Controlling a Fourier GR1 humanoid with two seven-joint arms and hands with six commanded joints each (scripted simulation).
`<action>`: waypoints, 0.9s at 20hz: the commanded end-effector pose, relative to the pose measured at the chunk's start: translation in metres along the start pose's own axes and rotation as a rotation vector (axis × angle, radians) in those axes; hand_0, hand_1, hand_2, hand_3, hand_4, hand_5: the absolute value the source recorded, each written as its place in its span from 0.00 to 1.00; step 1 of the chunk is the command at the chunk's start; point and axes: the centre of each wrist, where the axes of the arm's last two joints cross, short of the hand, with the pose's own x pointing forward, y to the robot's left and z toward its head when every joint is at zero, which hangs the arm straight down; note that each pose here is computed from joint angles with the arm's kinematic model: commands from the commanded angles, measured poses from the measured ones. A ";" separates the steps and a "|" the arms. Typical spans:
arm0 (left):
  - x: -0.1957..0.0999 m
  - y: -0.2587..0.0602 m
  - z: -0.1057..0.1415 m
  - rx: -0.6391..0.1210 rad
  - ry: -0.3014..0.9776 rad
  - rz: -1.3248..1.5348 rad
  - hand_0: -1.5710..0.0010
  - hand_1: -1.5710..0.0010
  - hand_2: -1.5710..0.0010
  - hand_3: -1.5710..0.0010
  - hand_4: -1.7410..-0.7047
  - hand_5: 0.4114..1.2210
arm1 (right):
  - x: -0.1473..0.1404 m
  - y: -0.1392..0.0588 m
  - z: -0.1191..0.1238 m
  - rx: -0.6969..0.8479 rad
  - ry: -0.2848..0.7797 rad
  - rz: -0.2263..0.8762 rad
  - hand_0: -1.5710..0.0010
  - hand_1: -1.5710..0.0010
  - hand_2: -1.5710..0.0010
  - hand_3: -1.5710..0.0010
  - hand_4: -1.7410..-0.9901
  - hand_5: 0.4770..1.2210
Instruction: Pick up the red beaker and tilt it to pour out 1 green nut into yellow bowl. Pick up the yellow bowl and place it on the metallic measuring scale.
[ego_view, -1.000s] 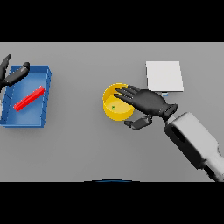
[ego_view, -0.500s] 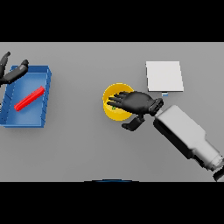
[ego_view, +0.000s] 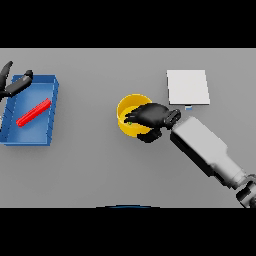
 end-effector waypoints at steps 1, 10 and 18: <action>-0.001 -0.001 -0.001 0.000 0.007 -0.004 1.00 1.00 1.00 1.00 0.92 0.37 | 0.000 0.001 0.000 -0.002 -0.012 0.002 0.71 0.74 0.78 0.79 0.50 0.65; -0.001 0.004 0.003 0.008 -0.006 -0.017 1.00 1.00 1.00 1.00 0.92 0.37 | 0.000 -0.004 0.010 0.035 -0.029 -0.020 0.10 0.10 0.16 0.28 0.07 0.95; 0.002 0.003 0.001 0.000 -0.008 -0.020 1.00 1.00 1.00 1.00 0.94 0.37 | -0.006 -0.030 0.032 -0.004 -0.009 -0.023 0.02 0.02 0.07 0.26 0.01 0.99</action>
